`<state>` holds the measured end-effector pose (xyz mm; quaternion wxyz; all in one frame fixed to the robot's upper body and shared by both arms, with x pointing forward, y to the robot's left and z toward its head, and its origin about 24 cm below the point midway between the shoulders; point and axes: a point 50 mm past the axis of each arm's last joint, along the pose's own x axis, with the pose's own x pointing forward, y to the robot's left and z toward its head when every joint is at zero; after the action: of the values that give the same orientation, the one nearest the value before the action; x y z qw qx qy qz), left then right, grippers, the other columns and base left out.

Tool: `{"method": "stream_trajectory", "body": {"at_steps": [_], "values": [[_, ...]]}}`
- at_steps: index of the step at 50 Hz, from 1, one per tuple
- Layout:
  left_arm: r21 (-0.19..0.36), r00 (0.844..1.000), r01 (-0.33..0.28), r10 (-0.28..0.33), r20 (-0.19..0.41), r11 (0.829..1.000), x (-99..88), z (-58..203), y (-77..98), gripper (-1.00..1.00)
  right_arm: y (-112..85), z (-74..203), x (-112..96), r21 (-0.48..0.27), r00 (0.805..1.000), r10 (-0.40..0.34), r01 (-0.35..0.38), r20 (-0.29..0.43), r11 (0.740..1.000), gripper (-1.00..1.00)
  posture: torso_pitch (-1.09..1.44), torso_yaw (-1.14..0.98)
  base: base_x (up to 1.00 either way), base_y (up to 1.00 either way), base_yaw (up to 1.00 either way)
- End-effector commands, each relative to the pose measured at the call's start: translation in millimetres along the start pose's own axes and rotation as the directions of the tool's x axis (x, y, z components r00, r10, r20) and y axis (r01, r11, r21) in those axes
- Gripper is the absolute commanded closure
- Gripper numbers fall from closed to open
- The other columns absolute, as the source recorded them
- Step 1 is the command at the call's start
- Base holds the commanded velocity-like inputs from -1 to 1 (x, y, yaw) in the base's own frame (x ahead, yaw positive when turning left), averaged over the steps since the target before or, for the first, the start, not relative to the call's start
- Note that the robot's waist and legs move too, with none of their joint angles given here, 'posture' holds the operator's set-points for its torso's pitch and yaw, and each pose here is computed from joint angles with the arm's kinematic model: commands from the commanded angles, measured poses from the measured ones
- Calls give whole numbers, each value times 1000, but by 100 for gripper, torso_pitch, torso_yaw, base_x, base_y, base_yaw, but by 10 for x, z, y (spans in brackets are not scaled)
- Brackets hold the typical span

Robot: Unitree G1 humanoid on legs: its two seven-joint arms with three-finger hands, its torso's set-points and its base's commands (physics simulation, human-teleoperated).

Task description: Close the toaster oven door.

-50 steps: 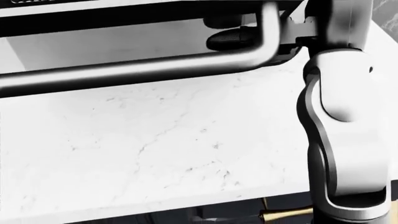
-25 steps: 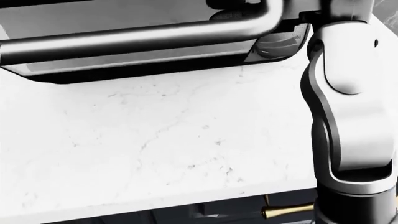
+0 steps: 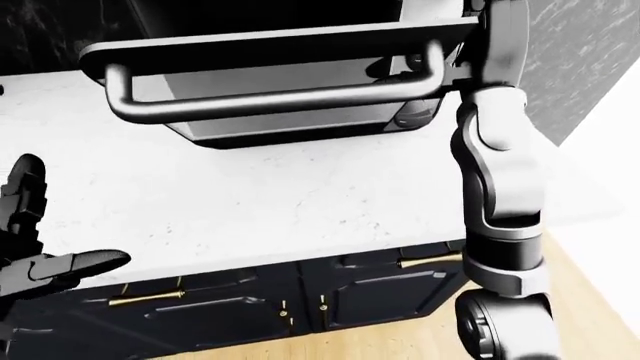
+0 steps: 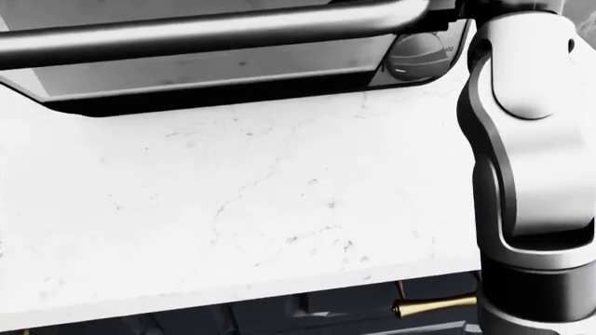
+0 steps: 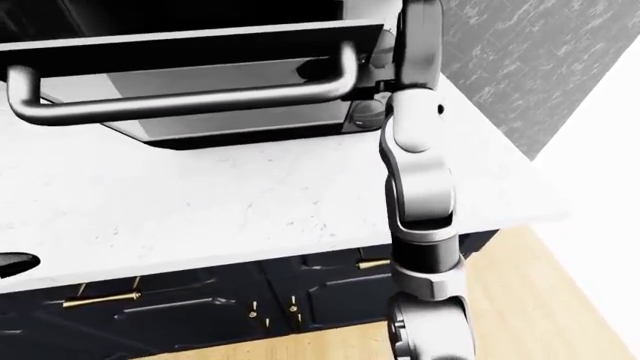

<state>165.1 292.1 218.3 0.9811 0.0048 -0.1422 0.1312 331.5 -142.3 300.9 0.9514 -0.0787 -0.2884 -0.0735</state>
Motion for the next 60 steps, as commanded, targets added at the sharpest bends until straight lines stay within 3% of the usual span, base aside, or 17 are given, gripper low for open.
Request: {"method": "stream_trajectory", "body": {"at_steps": [1,11,27,42,60], "values": [[25,998,24,-26,57,999,-28,92,-37,-100,-52,278,32,24,991,-33,30,128,999,-100,0,0,0,0,0],[28,998,48,-49,43,998,-108,47,-71,-100,-64,276,47,25,991,-38,35,130,999,-100,0,0,0,0,0],[2,991,132,-132,14,991,-324,-15,-274,-100,-93,291,59,25,990,-45,42,133,999,-100,0,0,0,0,0],[-15,972,234,-234,18,972,-413,-2,-420,-100,-105,325,83,24,989,-45,42,139,999,-100,0,0,0,0,0],[-23,955,295,-295,23,955,-425,-25,-571,-100,-116,306,64,26,990,-52,49,134,998,-100,0,0,0,0,0]]}}
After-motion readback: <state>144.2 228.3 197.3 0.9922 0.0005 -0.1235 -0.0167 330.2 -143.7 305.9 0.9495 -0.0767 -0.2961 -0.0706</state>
